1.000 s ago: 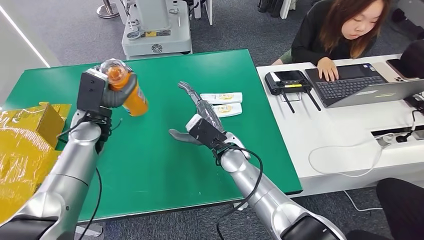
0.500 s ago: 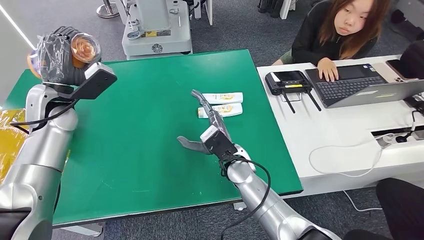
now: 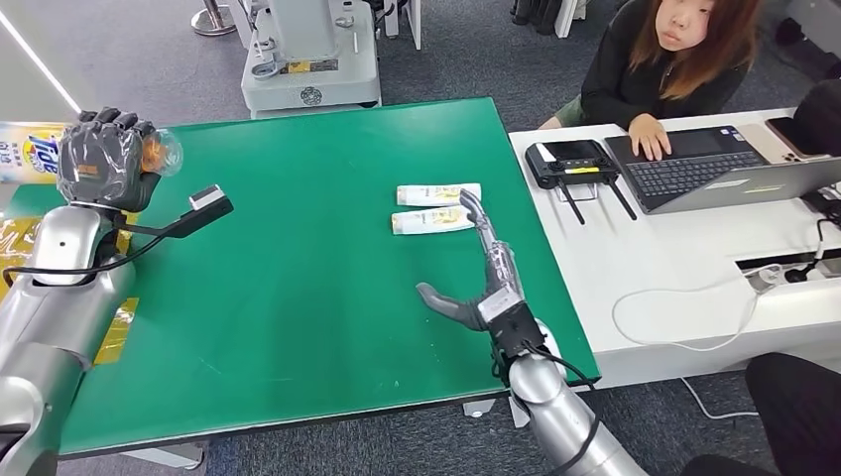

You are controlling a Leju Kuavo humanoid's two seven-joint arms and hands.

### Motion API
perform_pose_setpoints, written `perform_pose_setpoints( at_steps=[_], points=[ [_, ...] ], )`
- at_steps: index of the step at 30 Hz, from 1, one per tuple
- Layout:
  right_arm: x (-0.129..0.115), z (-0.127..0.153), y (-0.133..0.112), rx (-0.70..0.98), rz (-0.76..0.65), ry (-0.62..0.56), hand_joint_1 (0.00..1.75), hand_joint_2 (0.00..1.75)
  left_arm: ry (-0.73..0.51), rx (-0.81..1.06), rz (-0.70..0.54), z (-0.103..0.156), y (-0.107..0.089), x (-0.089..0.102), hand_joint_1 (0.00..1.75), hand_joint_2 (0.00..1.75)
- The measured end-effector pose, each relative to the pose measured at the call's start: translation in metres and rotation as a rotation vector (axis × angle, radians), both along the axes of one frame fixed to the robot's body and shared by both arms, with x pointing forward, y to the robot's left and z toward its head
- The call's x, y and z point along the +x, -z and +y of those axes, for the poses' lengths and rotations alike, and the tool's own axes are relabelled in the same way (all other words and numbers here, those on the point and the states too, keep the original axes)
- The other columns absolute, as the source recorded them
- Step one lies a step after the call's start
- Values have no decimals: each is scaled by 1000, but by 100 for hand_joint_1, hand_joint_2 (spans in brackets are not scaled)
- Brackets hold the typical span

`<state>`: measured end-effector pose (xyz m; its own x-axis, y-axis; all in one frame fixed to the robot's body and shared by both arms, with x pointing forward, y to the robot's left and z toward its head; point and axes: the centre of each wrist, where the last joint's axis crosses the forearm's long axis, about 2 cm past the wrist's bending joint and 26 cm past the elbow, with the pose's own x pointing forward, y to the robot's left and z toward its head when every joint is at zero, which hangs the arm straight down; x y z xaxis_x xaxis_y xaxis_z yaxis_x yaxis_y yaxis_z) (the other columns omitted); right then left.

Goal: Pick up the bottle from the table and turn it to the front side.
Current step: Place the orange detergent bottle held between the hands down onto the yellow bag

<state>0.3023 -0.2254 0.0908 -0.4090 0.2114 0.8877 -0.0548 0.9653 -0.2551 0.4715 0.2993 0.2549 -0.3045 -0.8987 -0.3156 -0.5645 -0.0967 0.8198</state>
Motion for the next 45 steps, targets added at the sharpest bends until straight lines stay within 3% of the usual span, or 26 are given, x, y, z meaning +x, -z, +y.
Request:
perform_pose_setpoints(
  at_steps=[9, 12, 20, 34, 45],
  points=[
    [-51, -29, 4, -8, -39, 106, 0, 175, -192, 39, 107, 62, 64, -30, 175, 175],
    [-67, -34, 4, -9, -40, 131, 0, 175, -246, 26, 136, 79, 78, -40, 175, 175],
    [-94, -41, -4, -2, -36, 168, 0, 175, -366, -133, 207, 110, 80, -45, 175, 175],
    [-106, -39, -14, -1, -44, 171, 0, 175, -418, -280, 326, 134, 98, -57, 175, 175],
    [-103, -38, -17, 11, -34, 135, 0, 175, -395, -210, 415, 154, 139, -92, 175, 175]
  ],
)
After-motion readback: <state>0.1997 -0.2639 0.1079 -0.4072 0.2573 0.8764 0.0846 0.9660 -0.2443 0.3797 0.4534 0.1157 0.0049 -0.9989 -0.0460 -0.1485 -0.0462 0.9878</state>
